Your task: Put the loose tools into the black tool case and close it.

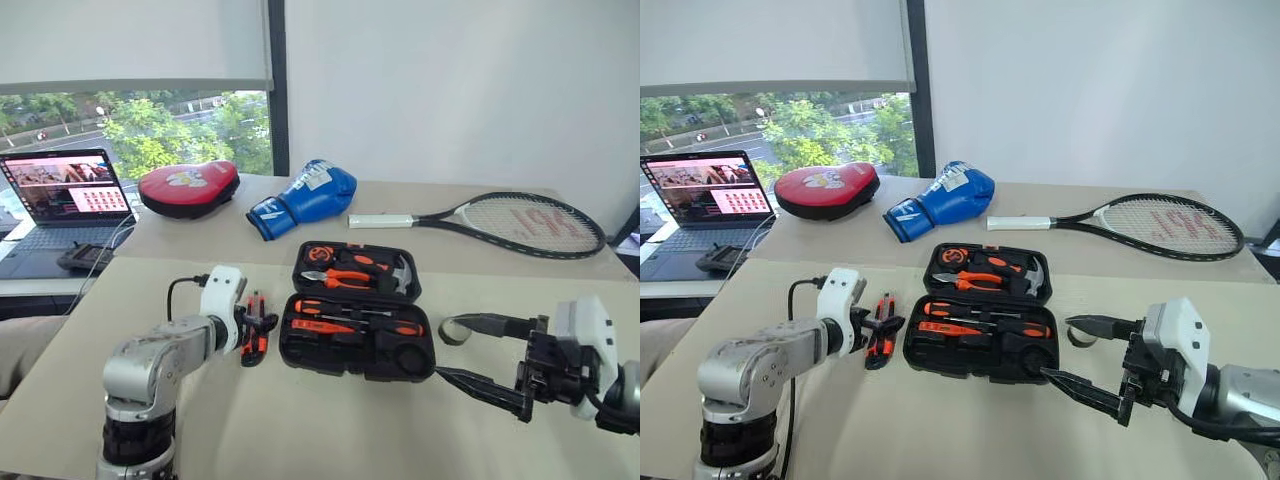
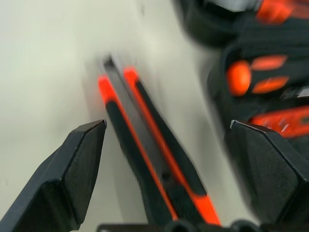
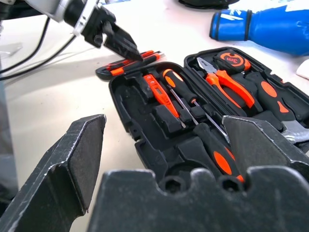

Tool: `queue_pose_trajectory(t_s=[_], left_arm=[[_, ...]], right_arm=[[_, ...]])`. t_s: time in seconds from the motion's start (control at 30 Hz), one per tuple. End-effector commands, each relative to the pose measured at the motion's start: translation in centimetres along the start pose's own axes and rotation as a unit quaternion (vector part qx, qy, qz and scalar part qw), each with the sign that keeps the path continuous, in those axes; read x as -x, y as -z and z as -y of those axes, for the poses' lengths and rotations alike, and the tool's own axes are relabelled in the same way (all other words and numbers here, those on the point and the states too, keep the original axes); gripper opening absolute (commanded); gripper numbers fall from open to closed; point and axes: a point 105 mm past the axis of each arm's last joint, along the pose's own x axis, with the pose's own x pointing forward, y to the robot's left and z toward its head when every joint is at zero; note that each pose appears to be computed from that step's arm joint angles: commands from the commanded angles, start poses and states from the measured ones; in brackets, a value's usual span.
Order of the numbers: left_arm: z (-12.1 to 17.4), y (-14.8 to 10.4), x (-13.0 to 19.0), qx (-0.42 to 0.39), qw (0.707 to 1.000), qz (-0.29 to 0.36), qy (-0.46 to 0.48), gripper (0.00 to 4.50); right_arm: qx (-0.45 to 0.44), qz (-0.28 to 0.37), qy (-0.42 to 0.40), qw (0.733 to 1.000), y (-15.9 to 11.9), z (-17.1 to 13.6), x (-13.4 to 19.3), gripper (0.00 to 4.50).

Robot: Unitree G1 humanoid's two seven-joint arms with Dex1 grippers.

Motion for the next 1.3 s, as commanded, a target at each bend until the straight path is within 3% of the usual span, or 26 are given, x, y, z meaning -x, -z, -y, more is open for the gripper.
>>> queue_pose_trajectory(t_s=[0.03, 0.13, 0.23, 0.37, 0.43, 0.5, 0.57, 0.67, 0.73, 0.87, 1.07, 1.3], left_arm=[[-1.2, 1.4, -0.5, -0.012, 0.998, -0.006, -0.06, 4.45], [-1.1, 2.3, -0.9, -0.007, 0.998, -0.002, -0.063, 4.05], [-1.0, 2.6, -0.8, 0.01, 0.998, 0.022, -0.057, 3.1], [-1.5, -0.7, 1.0, 0.06, 0.987, 0.15, -0.023, 1.75], [-0.4, -3.6, 3.0, 0.057, 0.968, 0.235, 0.069, 1.74], [1.2, -5.2, 4.7, 0.025, 0.948, 0.254, 0.189, 1.74], [3.6, -5.1, 6.0, -0.074, 0.921, 0.212, 0.319, 1.74], [5.1, -4.6, 5.7, -0.231, 0.865, 0.112, 0.432, 1.74], [5.2, -4.4, 4.6, -0.314, 0.828, 0.077, 0.459, 1.74], [7.0, -4.7, 2.3, -0.375, 0.785, 0.047, 0.492, 1.74], [9.7, -4.8, -0.8, -0.446, 0.748, 0.015, 0.492, 1.74], [9.6, -3.6, -2.1, -0.508, 0.708, 0.001, 0.49, 1.74]], right_arm=[[0.021, 0.014, -0.015, 1.0, -1.2, -0.1, 0.0, 4.5], [0.023, 0.013, -0.017, 1.0, -1.3, -0.1, 0.0, 4.5], [0.023, 0.014, -0.021, 0.999, -1.4, -0.3, -0.1, 4.5], [0.021, 0.024, -0.026, 0.999, -1.8, -0.7, -0.2, 4.5], [0.02, 0.035, -0.03, 0.999, -2.0, -1.3, -0.4, 4.5], [0.018, 0.039, -0.034, 0.998, -2.0, -1.9, -0.5, 4.5], [0.014, 0.04, -0.032, 0.999, -1.7, -2.2, -0.5, 4.5], [0.012, 0.046, -0.018, 0.999, -2.0, -2.3, -0.4, 4.5], [0.011, 0.045, -0.012, 0.999, -2.1, -2.5, -0.4, 4.5], [0.0, 0.023, -0.008, 1.0, -1.5, -3.4, 0.3, 4.5], [-0.009, 0.004, 0.008, 1.0, -1.4, -4.8, 1.2, 4.5], [-0.015, 0.004, 0.02, 1.0, -1.4, -5.6, 1.1, 4.5]])
